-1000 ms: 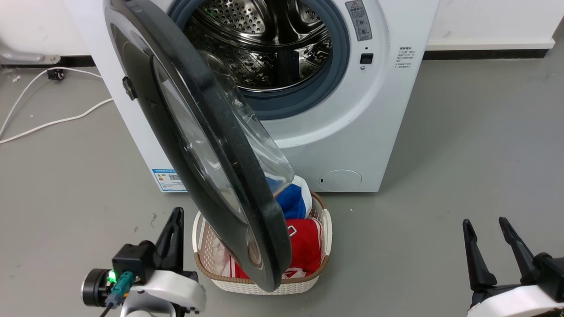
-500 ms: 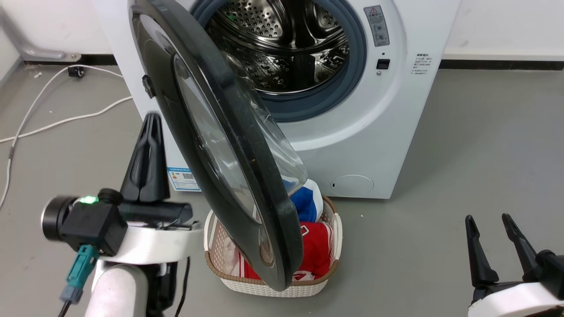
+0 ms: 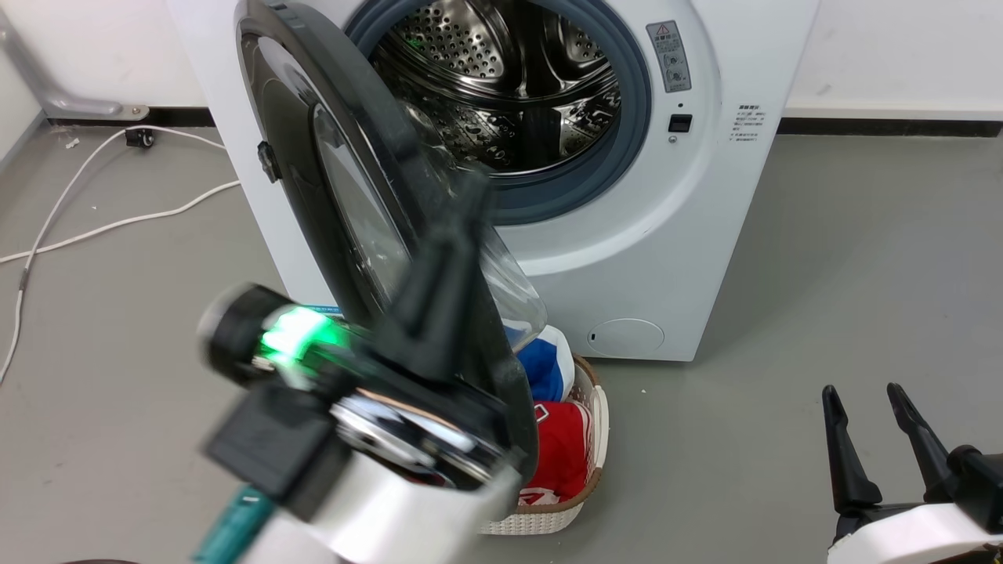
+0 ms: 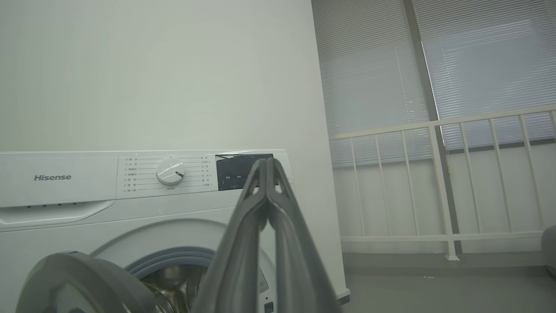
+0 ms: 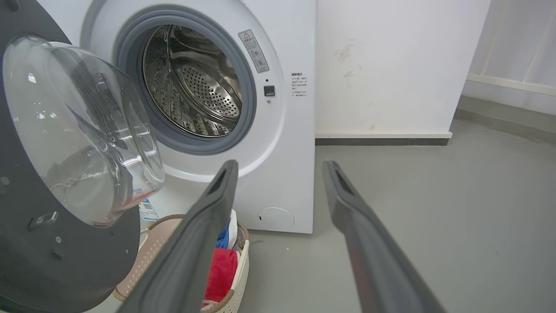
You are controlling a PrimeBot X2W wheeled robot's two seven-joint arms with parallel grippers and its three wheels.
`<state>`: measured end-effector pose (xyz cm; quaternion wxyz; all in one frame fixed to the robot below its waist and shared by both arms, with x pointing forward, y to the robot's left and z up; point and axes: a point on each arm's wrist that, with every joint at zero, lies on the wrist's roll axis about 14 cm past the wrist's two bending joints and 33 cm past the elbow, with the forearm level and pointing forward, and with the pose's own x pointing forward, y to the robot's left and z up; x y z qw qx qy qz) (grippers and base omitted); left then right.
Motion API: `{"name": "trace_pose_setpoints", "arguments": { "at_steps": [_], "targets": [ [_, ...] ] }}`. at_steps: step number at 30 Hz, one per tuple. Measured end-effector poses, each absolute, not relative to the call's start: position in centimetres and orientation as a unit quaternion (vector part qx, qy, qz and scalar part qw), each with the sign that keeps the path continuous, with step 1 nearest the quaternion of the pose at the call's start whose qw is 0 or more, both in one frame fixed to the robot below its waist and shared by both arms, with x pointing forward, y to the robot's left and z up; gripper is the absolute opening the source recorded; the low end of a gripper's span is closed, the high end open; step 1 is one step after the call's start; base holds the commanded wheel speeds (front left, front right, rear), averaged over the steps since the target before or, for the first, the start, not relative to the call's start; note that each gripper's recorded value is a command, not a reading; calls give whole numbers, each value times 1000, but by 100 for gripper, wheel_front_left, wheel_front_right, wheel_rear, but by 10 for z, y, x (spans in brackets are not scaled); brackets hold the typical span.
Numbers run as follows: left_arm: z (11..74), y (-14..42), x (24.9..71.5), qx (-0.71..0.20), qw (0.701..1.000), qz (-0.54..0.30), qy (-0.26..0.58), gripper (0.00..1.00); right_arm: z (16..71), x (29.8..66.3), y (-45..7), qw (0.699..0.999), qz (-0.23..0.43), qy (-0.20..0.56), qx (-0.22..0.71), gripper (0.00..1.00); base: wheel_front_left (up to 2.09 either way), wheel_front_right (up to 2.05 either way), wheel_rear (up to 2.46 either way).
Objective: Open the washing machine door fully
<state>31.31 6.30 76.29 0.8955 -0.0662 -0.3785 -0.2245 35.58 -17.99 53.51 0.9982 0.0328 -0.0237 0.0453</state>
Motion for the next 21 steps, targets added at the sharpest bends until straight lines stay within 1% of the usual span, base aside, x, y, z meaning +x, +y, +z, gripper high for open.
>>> {"name": "trace_pose_setpoints", "arguments": {
  "at_steps": [5, 12, 18, 21],
  "targets": [
    [731, 19, 306, -101, 899, -307, -295, 0, 531, 356, -180, 998, 44, -15, 34, 100, 0, 0, 0],
    [648, -28, 299, -122, 910, -381, -110, 0, 527, 357, -180, 998, 43, -5, 35, 100, 0, 0, 0],
    [581, -40, 291, -119, 912, -391, 19, 0, 523, 357, -181, 999, 41, 3, 34, 100, 0, 0, 0],
    [560, -33, 298, -118, 921, -369, 46, 0, 519, 358, -181, 999, 40, 9, 35, 100, 0, 0, 0]
  ]
}}
